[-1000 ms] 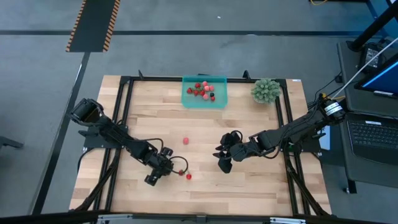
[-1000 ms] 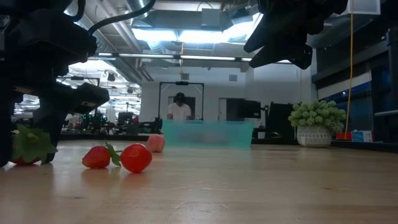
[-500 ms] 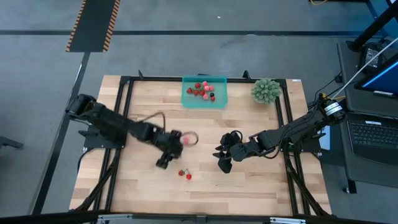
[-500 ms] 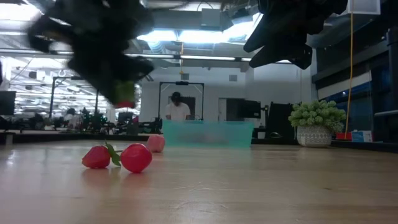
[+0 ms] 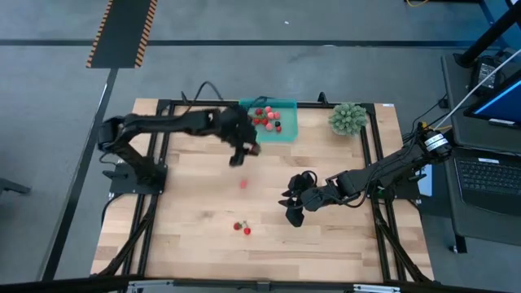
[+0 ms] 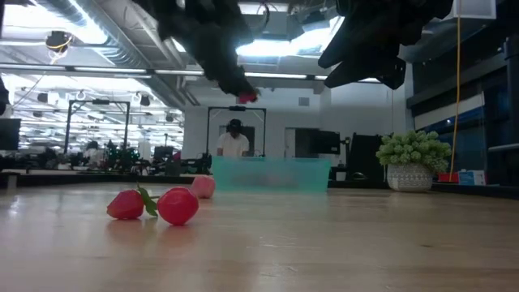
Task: Pick and placing Produce into tupperware
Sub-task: Put the strawberry into the blue basket
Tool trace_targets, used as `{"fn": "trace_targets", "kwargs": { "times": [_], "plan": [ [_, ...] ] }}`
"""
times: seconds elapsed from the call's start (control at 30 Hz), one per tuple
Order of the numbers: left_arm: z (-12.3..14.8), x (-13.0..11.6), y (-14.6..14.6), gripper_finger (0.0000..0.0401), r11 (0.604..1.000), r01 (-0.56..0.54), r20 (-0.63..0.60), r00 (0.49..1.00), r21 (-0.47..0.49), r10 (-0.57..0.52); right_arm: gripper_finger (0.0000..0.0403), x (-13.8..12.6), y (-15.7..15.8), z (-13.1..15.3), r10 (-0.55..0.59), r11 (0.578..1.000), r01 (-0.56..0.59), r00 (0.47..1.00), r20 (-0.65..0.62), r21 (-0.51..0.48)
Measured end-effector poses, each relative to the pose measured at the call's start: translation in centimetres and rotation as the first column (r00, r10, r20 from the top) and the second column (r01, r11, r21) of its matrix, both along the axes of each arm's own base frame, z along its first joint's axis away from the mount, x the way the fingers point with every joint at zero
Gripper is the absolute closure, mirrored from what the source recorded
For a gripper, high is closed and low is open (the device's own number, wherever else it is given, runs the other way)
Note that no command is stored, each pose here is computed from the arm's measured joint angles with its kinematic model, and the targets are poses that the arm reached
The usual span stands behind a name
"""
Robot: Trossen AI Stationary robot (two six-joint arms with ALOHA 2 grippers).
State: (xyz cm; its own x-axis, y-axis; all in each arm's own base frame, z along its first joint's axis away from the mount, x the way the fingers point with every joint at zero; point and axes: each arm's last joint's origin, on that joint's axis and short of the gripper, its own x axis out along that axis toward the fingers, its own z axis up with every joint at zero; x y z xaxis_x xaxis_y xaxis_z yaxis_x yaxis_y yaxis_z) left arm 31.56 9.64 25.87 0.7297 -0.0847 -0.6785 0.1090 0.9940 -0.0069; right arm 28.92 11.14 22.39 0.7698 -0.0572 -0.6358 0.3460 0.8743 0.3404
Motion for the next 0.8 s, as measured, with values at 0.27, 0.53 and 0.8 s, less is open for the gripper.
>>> {"fn": "trace_targets", "kwargs": {
  "times": [0.27,0.53,0.8],
  "plan": [
    [-2.4,2.4,7.9,0.0263,0.986,-0.130,-0.103,0.988,-0.108,0.119,0.0248,0.0,0.0,0.0,-0.002,1.000,0.002,1.000,-0.004,0.001],
    [-5.4,2.7,14.2,0.0262,0.948,-0.273,-0.217,0.947,-0.164,0.235,0.0248,0.0,0.0,0.0,-0.002,1.000,0.002,1.000,-0.004,0.001],
    [-7.2,1.6,16.4,0.0262,0.913,-0.387,-0.325,0.887,-0.132,0.329,0.0248,-0.1,0.0,-0.1,-0.003,1.000,0.003,1.000,-0.008,0.000]
  ]
}}
